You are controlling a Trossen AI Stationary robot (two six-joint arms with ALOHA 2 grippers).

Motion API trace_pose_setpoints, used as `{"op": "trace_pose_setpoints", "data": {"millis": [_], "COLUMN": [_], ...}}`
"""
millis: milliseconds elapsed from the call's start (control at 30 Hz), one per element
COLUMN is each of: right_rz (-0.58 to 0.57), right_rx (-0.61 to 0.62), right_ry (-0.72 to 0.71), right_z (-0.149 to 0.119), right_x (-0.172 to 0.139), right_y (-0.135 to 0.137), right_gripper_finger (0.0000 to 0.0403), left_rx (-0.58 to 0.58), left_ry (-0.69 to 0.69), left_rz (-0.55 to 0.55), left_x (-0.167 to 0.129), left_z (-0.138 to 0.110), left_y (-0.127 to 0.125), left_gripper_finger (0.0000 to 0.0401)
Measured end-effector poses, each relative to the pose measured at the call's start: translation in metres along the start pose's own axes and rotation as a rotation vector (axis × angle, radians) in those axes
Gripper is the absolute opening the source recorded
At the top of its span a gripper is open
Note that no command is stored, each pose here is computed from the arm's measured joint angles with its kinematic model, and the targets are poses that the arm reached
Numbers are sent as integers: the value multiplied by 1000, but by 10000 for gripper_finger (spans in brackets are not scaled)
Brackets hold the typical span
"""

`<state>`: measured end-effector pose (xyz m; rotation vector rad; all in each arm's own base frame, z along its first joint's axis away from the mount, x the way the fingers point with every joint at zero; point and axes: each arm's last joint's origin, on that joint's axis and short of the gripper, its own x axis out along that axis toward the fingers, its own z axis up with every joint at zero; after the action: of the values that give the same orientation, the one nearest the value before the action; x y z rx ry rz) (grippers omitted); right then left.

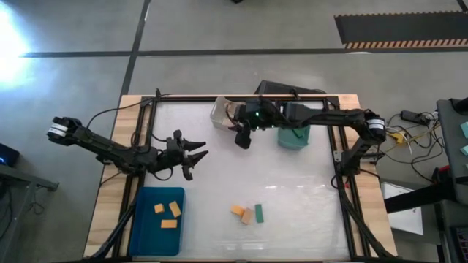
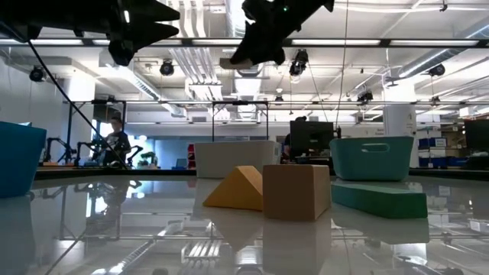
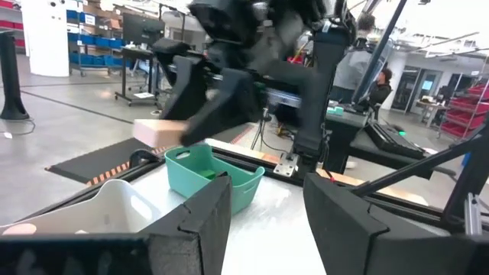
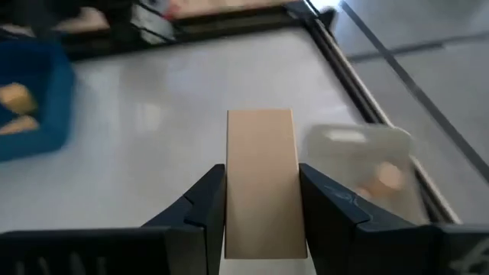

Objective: Sort & place blocks by color
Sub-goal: Put the brown block into the gray bin

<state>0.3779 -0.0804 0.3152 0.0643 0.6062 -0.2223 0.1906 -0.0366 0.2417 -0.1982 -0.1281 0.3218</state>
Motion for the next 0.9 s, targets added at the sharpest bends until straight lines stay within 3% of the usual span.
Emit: {"op": "trace_pose_setpoints", "data": {"millis": [433,733,900], "right_rz": [-75,-117,33], "right_rx": [-46,53,124], "right_ry": [211,486,460], "right_z": [2,-9,-10], "right_x": [10,7,29], "right_y": [-45,-96,-124], "right_gripper_finger": [121,121,121], "left_rx": [2,12,40], "left_ry": [2,10,7], "left_rz": [3,4,10], "left_x": [0,0,0], "left_z": [0,-2,-2], "left_y": [0,0,0], "left_gripper_finger": [148,148,148]}}
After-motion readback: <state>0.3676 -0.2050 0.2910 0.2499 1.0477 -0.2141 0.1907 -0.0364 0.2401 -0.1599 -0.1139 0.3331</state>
